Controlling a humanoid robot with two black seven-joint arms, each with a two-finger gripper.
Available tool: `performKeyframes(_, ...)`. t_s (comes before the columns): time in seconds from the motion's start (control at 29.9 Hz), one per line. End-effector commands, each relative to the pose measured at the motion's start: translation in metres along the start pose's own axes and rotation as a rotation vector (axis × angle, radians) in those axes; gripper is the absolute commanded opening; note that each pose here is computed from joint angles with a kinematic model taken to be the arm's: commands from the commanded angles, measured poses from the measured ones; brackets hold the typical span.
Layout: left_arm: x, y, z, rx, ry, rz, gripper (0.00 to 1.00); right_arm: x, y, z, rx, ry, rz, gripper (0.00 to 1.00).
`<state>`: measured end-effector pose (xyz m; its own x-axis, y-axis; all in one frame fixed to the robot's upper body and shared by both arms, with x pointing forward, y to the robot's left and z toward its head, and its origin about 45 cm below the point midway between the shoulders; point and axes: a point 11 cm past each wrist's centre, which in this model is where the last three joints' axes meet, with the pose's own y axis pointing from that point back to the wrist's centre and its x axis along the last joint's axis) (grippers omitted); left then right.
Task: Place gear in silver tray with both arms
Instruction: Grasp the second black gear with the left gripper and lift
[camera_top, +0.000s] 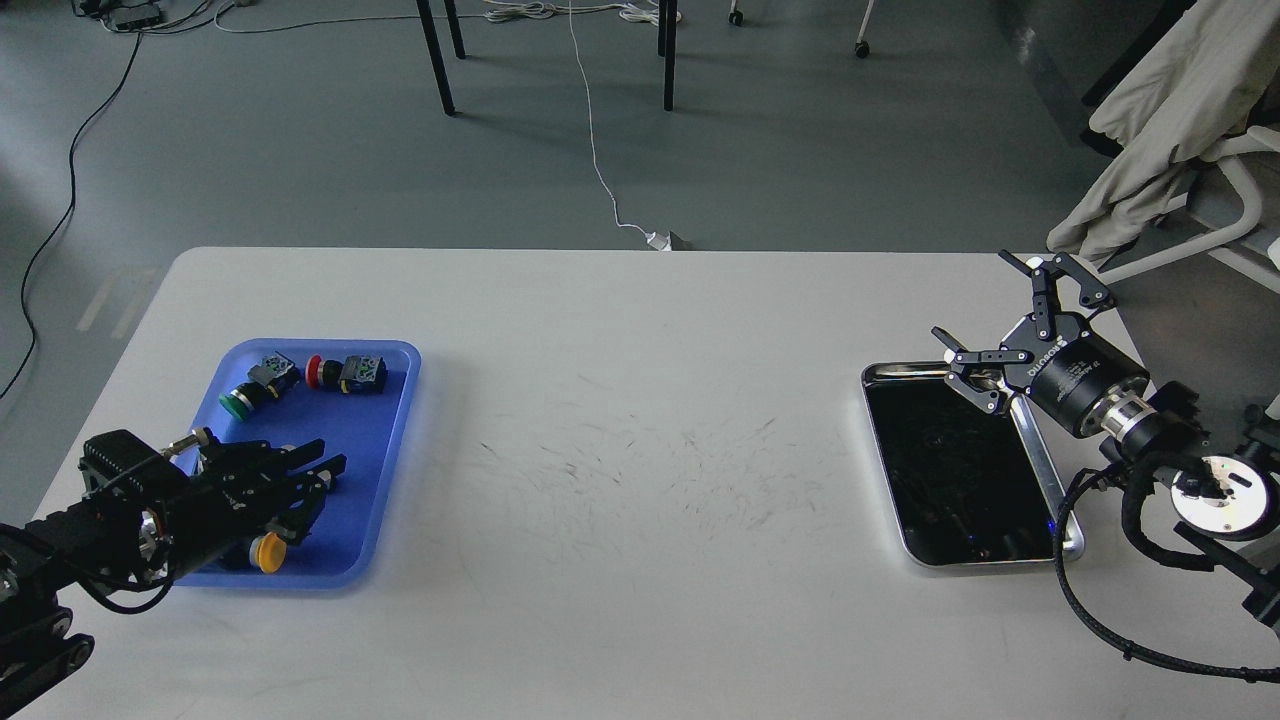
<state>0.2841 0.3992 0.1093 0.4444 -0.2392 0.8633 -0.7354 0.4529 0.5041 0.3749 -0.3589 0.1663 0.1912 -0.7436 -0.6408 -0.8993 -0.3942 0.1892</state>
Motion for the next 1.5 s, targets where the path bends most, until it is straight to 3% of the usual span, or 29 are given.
performKeyframes(0.0, 0.020, 0.005, -0.006, -0.003, -0.028, 0.015, 0.23, -0.001, -0.001, -0.001, 0.002, 0.001, -0.004, 0.98)
performKeyframes(0.1, 0.024, 0.009, -0.007, -0.008, -0.035, 0.013, 0.25, -0.001, -0.001, -0.001, 0.002, 0.001, -0.004, 0.98)
performKeyframes(0.37, 0.015, 0.007, 0.012, -0.054, -0.020, 0.020, 0.73, -0.002, -0.001, -0.001, 0.001, 0.004, -0.005, 0.98)
performKeyframes(0.53, -0.002, 0.010, 0.017, -0.068, -0.014, -0.029, 0.85, -0.002, -0.001, -0.001, 0.000, 0.006, -0.005, 0.98)
performKeyframes(0.64, -0.007, 0.012, 0.015, -0.060, -0.008, -0.044, 0.86, -0.001, -0.001, -0.001, 0.001, 0.007, -0.003, 0.98)
performKeyframes(0.8, -0.013, 0.012, 0.008, -0.037, 0.004, -0.065, 0.76, 0.000, -0.001, -0.001, 0.000, 0.006, -0.002, 0.98)
performKeyframes(1.17, -0.015, 0.012, 0.007, -0.059, 0.088, -0.104, 0.72, 0.000, -0.001, -0.001, -0.001, 0.011, -0.001, 0.98)
performKeyframes(1.47, -0.018, 0.009, 0.010, -0.071, 0.094, -0.127, 0.51, 0.000, -0.001, 0.000, -0.001, 0.010, -0.001, 0.98)
